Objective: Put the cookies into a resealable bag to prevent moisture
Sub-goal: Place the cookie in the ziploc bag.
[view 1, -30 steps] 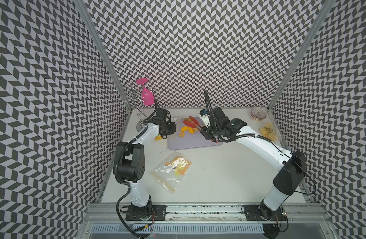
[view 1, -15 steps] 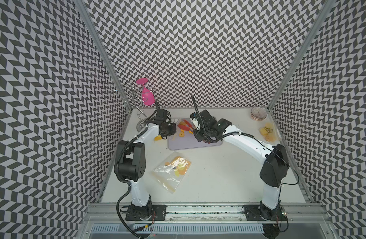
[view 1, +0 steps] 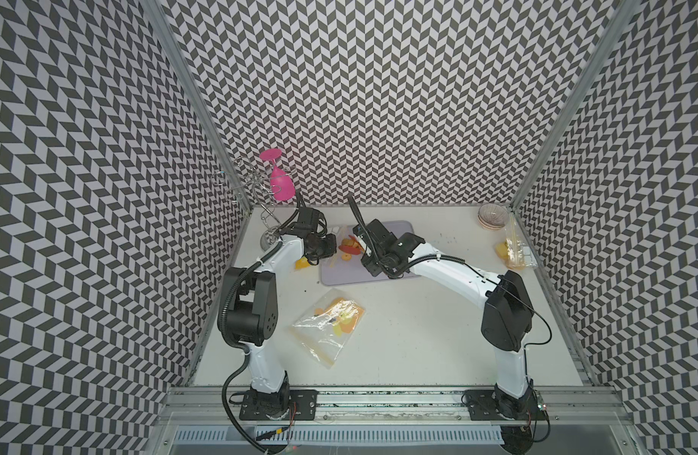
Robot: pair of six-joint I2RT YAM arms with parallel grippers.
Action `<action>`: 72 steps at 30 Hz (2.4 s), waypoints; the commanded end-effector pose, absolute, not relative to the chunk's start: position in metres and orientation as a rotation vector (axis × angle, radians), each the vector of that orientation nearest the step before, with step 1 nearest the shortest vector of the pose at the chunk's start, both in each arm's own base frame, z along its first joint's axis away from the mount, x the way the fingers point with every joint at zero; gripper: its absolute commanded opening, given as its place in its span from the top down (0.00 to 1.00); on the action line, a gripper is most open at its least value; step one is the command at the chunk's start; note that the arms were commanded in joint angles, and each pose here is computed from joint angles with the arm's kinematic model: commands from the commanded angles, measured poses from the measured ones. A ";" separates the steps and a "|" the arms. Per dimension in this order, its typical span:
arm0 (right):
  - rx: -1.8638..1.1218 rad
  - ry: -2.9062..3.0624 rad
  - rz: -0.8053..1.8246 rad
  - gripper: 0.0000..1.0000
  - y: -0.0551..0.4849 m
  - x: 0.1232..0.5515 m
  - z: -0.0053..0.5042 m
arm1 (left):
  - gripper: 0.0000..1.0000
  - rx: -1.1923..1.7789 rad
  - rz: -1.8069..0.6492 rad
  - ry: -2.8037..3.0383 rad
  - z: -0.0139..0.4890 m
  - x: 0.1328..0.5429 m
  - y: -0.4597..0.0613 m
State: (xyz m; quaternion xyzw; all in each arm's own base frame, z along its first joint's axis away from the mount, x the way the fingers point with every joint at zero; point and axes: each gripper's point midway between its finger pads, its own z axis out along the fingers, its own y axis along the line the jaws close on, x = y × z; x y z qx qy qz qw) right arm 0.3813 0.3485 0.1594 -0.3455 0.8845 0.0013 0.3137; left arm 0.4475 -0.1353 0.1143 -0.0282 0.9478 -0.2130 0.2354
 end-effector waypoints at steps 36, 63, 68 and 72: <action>-0.949 2.238 0.179 0.70 0.401 0.403 0.162 | 1.00 0.039 -0.711 2.527 0.137 0.448 -0.155; -0.797 2.395 0.034 0.74 0.352 0.422 0.155 | 1.00 -0.016 -0.665 2.505 0.143 0.452 -0.139; -0.869 2.379 -0.017 0.74 0.348 0.418 0.155 | 1.00 -0.024 -0.675 2.492 0.147 0.453 -0.137; -0.853 2.354 0.138 0.74 0.368 0.414 0.171 | 1.00 -0.001 -0.715 2.484 0.148 0.452 -0.142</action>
